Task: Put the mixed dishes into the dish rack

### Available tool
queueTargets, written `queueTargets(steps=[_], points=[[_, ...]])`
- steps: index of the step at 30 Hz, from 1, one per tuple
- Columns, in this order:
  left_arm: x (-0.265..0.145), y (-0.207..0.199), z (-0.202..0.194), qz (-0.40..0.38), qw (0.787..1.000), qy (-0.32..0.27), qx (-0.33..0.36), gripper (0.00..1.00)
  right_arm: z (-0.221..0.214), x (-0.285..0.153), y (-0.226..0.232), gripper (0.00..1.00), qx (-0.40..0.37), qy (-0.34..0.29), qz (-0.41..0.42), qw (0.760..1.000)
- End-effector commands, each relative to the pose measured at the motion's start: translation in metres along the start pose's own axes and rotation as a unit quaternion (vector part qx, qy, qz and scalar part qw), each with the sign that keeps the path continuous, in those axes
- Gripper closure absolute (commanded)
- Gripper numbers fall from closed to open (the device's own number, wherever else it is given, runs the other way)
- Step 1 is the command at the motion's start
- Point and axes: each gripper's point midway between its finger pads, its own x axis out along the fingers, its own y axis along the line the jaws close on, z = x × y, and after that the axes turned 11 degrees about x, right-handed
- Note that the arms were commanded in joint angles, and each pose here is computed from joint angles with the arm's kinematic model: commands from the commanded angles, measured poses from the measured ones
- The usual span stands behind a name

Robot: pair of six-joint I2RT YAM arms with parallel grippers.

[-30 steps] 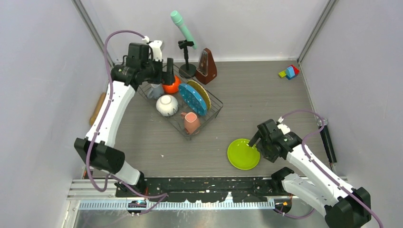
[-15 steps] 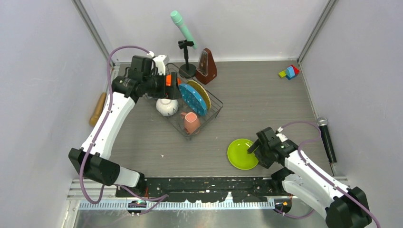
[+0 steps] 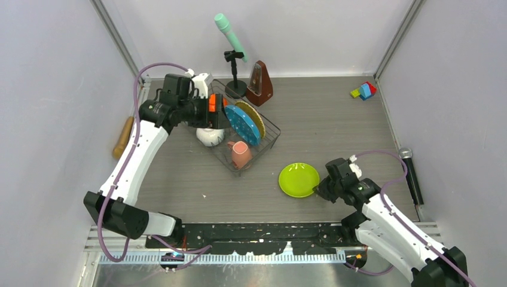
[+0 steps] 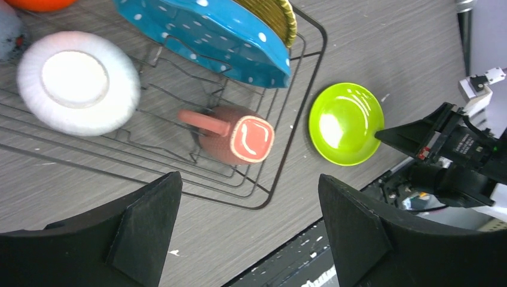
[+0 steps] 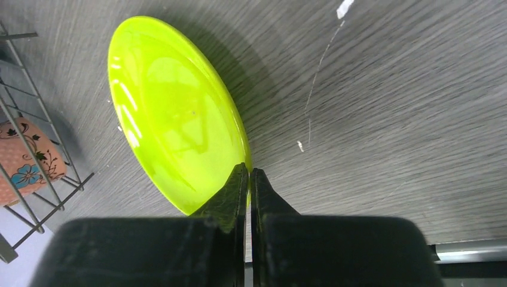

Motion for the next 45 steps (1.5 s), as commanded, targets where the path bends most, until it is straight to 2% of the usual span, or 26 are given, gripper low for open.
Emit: queueTargets(steps=[1, 7, 16, 28, 35, 41, 43, 45], points=[[-0.010, -0.024, 0.009, -0.055, 0.998, -0.031, -0.020, 0.13, 0.015, -0.022, 0.030, 1.00, -0.022, -0.028, 0.041, 0.999], [0.002, -0.055, 0.006, -0.151, 0.984, -0.031, -0.087, 0.17, 0.033, -0.065, 0.080, 1.00, -0.089, -0.062, 0.118, 0.987], [0.019, -0.085, 0.005, -0.215, 0.972, -0.029, -0.096, 0.23, 0.043, -0.123, 0.140, 1.00, -0.185, -0.086, 0.215, 0.955], [0.042, -0.116, 0.013, -0.254, 0.963, -0.048, -0.073, 0.33, 0.015, -0.158, 0.201, 1.00, -0.260, -0.017, 0.315, 0.913], [0.050, -0.127, 0.011, -0.273, 0.959, -0.034, -0.070, 0.42, 0.010, -0.162, 0.210, 1.00, -0.267, -0.006, 0.330, 0.905], [0.055, -0.135, 0.008, -0.284, 0.956, -0.028, -0.062, 0.56, 0.007, -0.161, 0.213, 1.00, -0.269, 0.002, 0.333, 0.904], [0.055, -0.138, 0.009, -0.291, 0.955, -0.031, -0.054, 0.71, 0.007, -0.162, 0.214, 1.00, -0.269, 0.003, 0.335, 0.903], [0.055, -0.140, 0.009, -0.299, 0.953, -0.033, -0.045, 0.93, 0.007, -0.162, 0.216, 1.00, -0.269, 0.003, 0.336, 0.902]])
